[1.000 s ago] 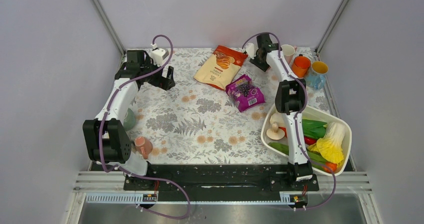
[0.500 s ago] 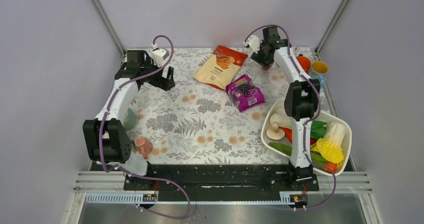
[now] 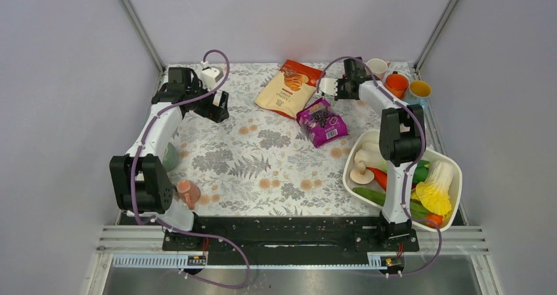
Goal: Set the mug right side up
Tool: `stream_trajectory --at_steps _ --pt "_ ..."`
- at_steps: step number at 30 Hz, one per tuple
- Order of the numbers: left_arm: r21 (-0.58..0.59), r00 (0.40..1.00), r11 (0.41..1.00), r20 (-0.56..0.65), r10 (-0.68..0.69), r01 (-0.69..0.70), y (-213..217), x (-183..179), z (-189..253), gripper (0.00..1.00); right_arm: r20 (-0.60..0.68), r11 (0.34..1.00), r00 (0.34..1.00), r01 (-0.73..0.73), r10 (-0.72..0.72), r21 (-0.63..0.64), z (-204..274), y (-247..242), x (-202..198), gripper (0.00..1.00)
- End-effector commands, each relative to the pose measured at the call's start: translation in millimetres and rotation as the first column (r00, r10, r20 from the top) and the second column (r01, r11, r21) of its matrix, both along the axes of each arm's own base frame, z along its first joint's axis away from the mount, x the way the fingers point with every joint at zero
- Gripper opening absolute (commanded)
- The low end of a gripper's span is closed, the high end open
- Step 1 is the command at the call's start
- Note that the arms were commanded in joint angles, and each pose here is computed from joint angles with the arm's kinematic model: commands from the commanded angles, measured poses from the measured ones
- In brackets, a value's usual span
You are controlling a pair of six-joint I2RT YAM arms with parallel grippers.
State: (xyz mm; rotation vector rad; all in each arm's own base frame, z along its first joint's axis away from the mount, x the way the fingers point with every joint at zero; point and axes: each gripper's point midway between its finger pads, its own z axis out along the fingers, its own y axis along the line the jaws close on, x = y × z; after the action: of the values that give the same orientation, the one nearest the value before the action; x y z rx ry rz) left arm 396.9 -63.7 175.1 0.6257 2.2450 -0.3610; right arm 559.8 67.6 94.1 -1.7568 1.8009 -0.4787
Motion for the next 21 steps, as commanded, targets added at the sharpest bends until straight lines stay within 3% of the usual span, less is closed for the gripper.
stream_trajectory --at_steps 1,8,21 --pt "0.017 1.0 1.0 -0.004 0.018 -0.018 4.7 8.3 -3.2 0.99 0.124 0.97 0.968 -0.199 0.216 -0.138 4.5 15.7 31.3 0.0" --pt "0.031 0.999 0.999 -0.04 0.017 -0.016 6.5 14.5 -11.7 0.99 0.094 0.95 0.973 -0.183 0.213 -0.254 -25.1 1.3 43.2 0.0" --pt "0.036 0.996 0.999 -0.092 0.016 -0.013 7.2 23.6 -23.5 0.99 0.059 0.927 0.974 -0.188 0.218 -0.324 -50.3 -7.9 61.2 0.0"
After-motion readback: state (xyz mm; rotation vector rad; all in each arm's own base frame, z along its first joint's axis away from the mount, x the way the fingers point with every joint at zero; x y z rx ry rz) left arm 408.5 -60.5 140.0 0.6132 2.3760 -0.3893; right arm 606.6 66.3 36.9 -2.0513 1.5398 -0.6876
